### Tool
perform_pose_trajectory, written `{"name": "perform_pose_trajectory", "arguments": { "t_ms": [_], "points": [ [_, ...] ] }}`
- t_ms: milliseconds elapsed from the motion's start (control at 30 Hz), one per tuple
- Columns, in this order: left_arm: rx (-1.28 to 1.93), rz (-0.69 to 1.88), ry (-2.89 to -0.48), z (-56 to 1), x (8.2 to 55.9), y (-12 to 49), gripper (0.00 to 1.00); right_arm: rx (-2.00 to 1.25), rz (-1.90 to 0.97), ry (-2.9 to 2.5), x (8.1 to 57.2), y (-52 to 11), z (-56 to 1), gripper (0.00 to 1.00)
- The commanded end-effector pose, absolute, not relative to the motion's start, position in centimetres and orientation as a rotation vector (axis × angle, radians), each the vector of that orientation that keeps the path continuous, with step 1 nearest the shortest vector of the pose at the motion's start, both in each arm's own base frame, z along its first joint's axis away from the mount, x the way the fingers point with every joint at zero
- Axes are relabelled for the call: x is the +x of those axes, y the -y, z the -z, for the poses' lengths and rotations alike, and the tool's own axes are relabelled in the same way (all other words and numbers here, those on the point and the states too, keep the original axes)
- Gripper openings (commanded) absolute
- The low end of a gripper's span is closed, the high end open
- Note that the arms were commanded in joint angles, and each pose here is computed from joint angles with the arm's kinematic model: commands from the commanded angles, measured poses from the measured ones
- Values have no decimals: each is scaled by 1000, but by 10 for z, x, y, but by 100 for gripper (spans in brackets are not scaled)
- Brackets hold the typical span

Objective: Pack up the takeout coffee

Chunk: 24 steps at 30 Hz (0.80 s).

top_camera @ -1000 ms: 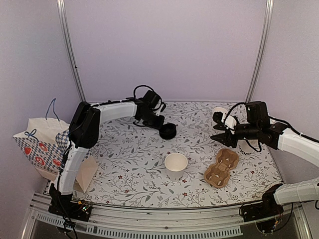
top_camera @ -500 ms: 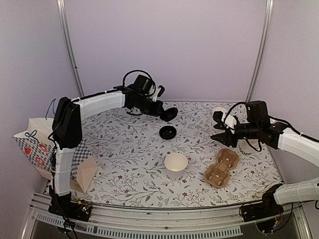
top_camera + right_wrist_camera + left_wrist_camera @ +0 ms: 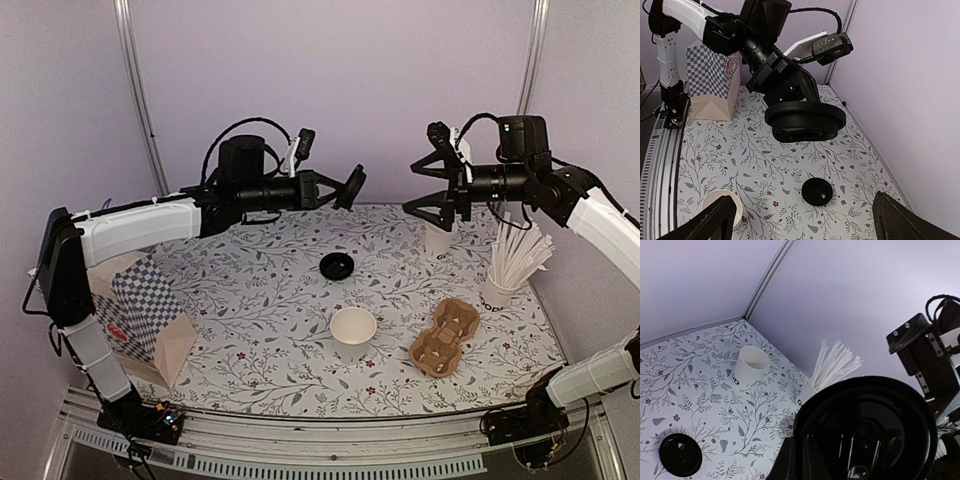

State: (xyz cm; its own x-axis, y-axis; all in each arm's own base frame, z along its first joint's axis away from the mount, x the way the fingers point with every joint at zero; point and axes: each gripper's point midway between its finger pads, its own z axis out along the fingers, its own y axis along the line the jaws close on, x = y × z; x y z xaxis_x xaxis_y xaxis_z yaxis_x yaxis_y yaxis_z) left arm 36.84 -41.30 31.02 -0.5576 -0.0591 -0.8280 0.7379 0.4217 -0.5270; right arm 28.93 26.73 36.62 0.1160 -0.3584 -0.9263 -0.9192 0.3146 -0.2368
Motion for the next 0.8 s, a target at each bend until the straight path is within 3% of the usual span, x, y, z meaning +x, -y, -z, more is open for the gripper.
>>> {"name": "perform_pose_trajectory", "arguments": {
  "t_ms": [0, 333, 767],
  "points": [
    [482, 1456, -1588, -367, 347, 406, 6, -1243, -780, -1483, 276, -289, -380, 99],
    [423, 1530, -1505, -381, 333, 400, 5, -1251, -820, -1471, 274, -344, -396, 99],
    [402, 1586, -1466, -389, 324, 402, 6, -1127, -810, -1540, 302, -367, -407, 99]
  ]
}}
